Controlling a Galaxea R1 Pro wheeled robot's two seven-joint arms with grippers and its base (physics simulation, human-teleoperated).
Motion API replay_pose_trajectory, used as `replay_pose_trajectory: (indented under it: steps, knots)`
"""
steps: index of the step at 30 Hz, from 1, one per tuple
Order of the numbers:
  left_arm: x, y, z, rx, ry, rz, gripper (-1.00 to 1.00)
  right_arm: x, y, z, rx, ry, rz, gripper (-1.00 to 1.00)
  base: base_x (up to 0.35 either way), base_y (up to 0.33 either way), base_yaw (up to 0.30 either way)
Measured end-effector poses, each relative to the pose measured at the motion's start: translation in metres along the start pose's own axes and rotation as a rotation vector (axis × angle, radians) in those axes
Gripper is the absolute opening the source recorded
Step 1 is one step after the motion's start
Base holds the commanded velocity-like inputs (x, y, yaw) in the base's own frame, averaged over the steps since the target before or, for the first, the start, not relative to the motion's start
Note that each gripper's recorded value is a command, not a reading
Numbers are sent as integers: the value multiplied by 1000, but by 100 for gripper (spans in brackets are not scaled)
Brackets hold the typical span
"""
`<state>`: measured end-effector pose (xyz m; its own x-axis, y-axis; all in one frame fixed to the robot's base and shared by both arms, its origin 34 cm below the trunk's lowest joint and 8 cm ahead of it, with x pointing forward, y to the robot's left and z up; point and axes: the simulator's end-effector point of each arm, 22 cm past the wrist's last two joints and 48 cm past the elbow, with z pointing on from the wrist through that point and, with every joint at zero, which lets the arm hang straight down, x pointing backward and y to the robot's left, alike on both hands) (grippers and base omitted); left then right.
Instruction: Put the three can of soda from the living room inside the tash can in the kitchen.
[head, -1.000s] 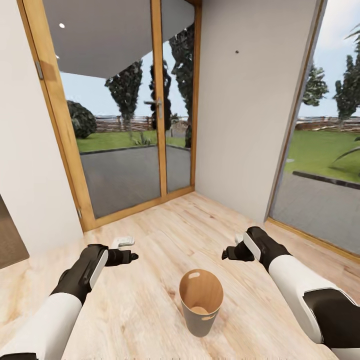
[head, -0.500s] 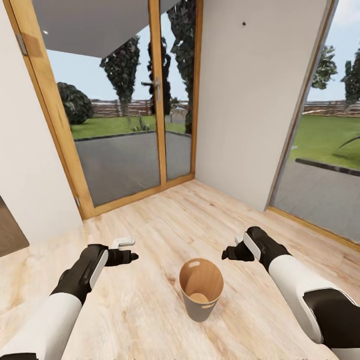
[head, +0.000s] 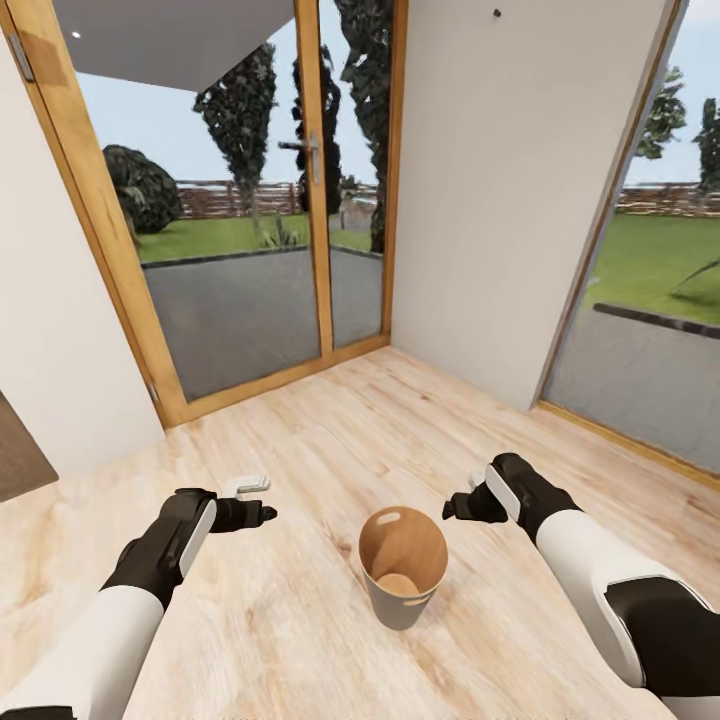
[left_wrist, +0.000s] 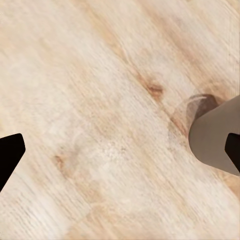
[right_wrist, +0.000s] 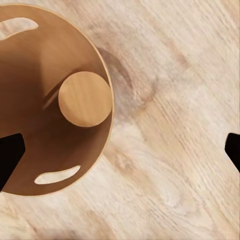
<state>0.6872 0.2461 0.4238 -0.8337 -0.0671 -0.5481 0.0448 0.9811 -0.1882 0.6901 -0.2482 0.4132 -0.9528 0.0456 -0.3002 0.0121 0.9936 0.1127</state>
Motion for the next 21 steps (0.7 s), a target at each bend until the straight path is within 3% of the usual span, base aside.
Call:
replay_pose_trajectory:
  steps: [8, 21]
  knots:
    - [5, 1, 6, -1, 13, -1, 100, 4, 0, 7, 5, 15, -9, 100, 112, 132, 0]
    - [14, 4, 15, -4, 33, -5, 100, 10, -1, 18, 7, 36, -9, 100, 16, 20, 0]
